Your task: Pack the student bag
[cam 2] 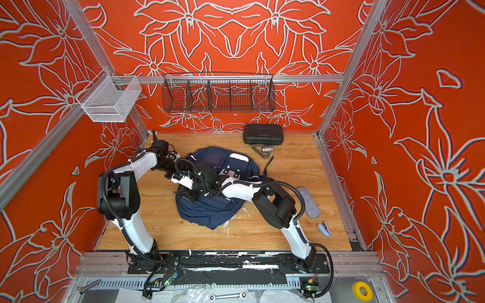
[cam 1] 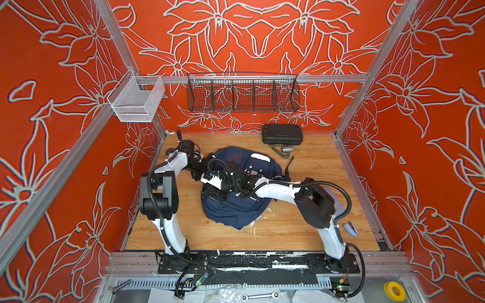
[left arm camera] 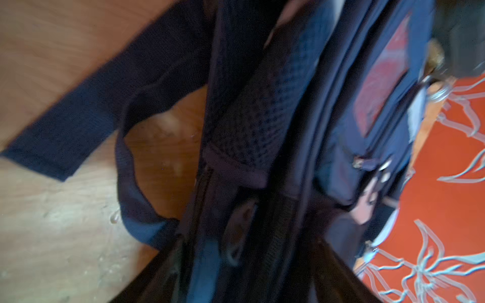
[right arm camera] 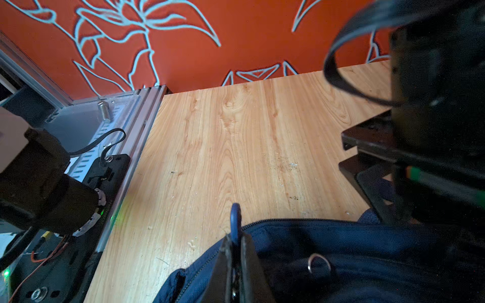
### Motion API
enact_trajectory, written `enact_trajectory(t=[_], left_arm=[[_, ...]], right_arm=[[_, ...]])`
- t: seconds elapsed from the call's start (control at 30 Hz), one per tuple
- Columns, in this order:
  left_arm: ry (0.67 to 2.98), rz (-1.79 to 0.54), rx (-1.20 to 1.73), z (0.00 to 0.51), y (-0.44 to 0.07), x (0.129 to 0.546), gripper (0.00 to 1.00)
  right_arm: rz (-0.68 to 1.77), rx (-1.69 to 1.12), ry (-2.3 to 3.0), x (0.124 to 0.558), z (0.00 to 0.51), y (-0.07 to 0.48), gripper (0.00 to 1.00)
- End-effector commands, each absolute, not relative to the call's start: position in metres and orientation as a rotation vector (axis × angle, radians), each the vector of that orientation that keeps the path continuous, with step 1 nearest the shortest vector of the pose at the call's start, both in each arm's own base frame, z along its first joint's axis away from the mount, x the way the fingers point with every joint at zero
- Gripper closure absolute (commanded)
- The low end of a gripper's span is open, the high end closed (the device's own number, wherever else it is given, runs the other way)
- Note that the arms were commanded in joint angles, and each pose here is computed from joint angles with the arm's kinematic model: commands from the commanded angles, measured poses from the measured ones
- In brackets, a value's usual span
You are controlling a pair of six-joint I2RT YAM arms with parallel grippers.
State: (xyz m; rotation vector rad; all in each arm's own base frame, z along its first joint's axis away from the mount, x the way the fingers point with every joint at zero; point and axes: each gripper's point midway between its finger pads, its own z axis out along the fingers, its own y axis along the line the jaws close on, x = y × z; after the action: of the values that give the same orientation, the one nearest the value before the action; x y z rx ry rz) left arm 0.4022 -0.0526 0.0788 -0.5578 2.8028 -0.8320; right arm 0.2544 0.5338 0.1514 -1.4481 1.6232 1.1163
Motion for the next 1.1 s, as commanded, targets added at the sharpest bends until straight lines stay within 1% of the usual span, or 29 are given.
enact_trajectory(t=[0.0, 0.03, 0.13, 0.2, 0.3, 0.33, 0.53, 0.63, 0.7, 0.8, 0.83, 0.93, 1.03, 1.07], left_arm=[[2.82, -0.84, -0.534, 0.072, -0.057, 0.397, 0.4], [2.82, -0.849, -0.526, 0.071, -0.058, 0.399, 0.46], [2.869, -0.829, -0.437, 0.066, -0.065, 0.409, 0.71], [2.914, -0.791, -0.374, 0.061, -0.069, 0.415, 0.82], [2.911, -0.793, -0.326, 0.062, -0.075, 0.43, 0.98], [2.9, -0.794, -0.311, 0.064, -0.077, 0.436, 1.0], [2.902, -0.737, -0.114, 0.078, -0.09, 0.473, 1.0], [2.902, -0.725, -0.033, 0.083, -0.102, 0.489, 0.99], [2.877, -0.757, -0.02, 0.091, -0.109, 0.498, 0.9], [2.85, -0.742, -0.016, 0.108, -0.109, 0.502, 0.56], [2.845, -0.72, -0.014, 0.113, -0.106, 0.5, 0.47], [2.846, -0.642, -0.088, 0.123, -0.087, 0.491, 0.34], [2.781, -0.702, -0.221, 0.139, -0.066, 0.479, 0.16], [2.752, -0.719, -0.261, 0.144, -0.058, 0.475, 0.13]], right_arm=[[1.205, -1.464, 1.532, 0.242, 0.176, 0.545, 1.0], [1.219, -1.473, 1.526, 0.24, 0.178, 0.545, 1.0], [1.274, -1.507, 1.506, 0.23, 0.181, 0.545, 1.0], [1.294, -1.528, 1.506, 0.223, 0.18, 0.546, 1.0], [1.304, -1.576, 1.5, 0.212, 0.177, 0.548, 1.0], [1.305, -1.594, 1.495, 0.207, 0.177, 0.548, 1.0], [1.347, -1.644, 1.459, 0.186, 0.18, 0.555, 1.0], [1.36, -1.638, 1.477, 0.185, 0.179, 0.558, 1.0], [1.318, -1.59, 1.524, 0.194, 0.176, 0.559, 1.0], [1.251, -1.505, 1.561, 0.212, 0.176, 0.557, 1.0], [1.232, -1.467, 1.576, 0.22, 0.178, 0.557, 1.0], [1.179, -1.386, 1.602, 0.239, 0.181, 0.554, 1.0], [1.182, -1.352, 1.586, 0.245, 0.185, 0.554, 1.0], [1.188, -1.342, 1.587, 0.246, 0.186, 0.554, 1.0]])
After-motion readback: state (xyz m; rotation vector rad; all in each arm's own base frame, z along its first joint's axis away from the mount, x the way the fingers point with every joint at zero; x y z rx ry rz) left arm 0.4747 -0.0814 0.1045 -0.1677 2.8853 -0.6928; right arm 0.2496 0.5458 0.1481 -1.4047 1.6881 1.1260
